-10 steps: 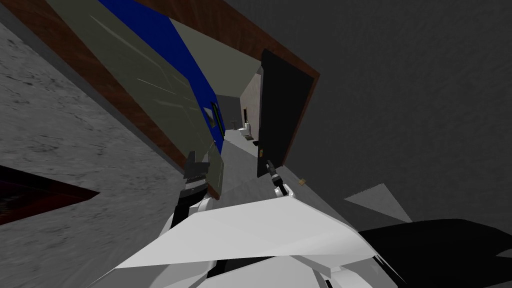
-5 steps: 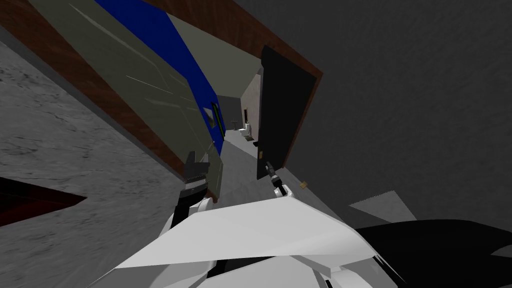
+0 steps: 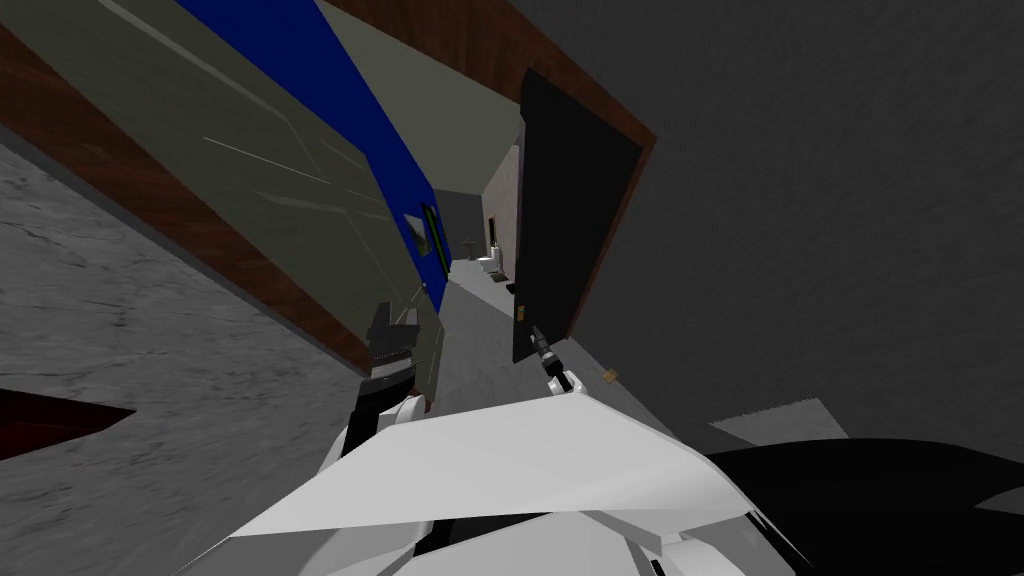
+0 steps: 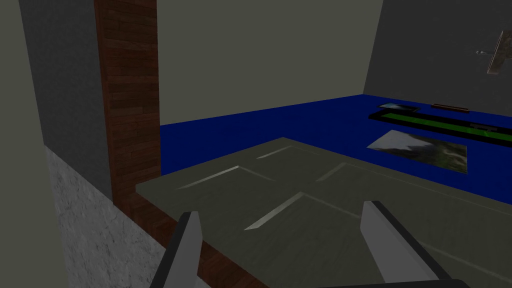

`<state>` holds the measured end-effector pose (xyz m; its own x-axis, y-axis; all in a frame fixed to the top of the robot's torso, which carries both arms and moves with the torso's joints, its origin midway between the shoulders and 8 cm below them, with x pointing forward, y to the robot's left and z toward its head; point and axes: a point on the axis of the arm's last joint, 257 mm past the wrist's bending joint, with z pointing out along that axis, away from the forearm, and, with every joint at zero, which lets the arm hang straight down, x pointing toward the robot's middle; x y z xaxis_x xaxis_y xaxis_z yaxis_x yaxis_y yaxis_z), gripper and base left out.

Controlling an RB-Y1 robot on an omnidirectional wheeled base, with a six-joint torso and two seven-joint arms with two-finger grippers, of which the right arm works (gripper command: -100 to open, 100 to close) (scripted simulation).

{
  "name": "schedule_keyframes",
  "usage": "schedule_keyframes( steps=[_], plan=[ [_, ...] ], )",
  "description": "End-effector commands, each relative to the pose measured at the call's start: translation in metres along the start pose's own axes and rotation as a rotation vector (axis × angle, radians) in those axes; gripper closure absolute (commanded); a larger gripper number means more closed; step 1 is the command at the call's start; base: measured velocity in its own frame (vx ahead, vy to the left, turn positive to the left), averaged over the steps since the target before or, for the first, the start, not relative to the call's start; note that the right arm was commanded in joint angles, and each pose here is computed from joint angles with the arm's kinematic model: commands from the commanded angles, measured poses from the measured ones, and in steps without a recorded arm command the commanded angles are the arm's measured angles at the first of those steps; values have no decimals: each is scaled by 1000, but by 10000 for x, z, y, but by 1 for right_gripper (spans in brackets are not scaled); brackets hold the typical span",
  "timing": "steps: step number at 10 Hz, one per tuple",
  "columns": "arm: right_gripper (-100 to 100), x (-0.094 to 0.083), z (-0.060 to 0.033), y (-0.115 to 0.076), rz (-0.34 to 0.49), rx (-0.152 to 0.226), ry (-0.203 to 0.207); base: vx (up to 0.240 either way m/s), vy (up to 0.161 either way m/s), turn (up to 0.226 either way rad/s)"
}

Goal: Push the door open

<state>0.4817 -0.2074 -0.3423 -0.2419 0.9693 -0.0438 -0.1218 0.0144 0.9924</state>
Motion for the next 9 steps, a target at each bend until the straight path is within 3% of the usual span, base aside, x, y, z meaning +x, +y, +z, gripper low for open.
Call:
schedule_keyframes(
  steps=[1,9],
  plan=[
    [-100,13,-13,-88,8,18,6,90,-53,21],
    [-100,99,-94,-477,46,113,33,112,-56,18]
  ],
)
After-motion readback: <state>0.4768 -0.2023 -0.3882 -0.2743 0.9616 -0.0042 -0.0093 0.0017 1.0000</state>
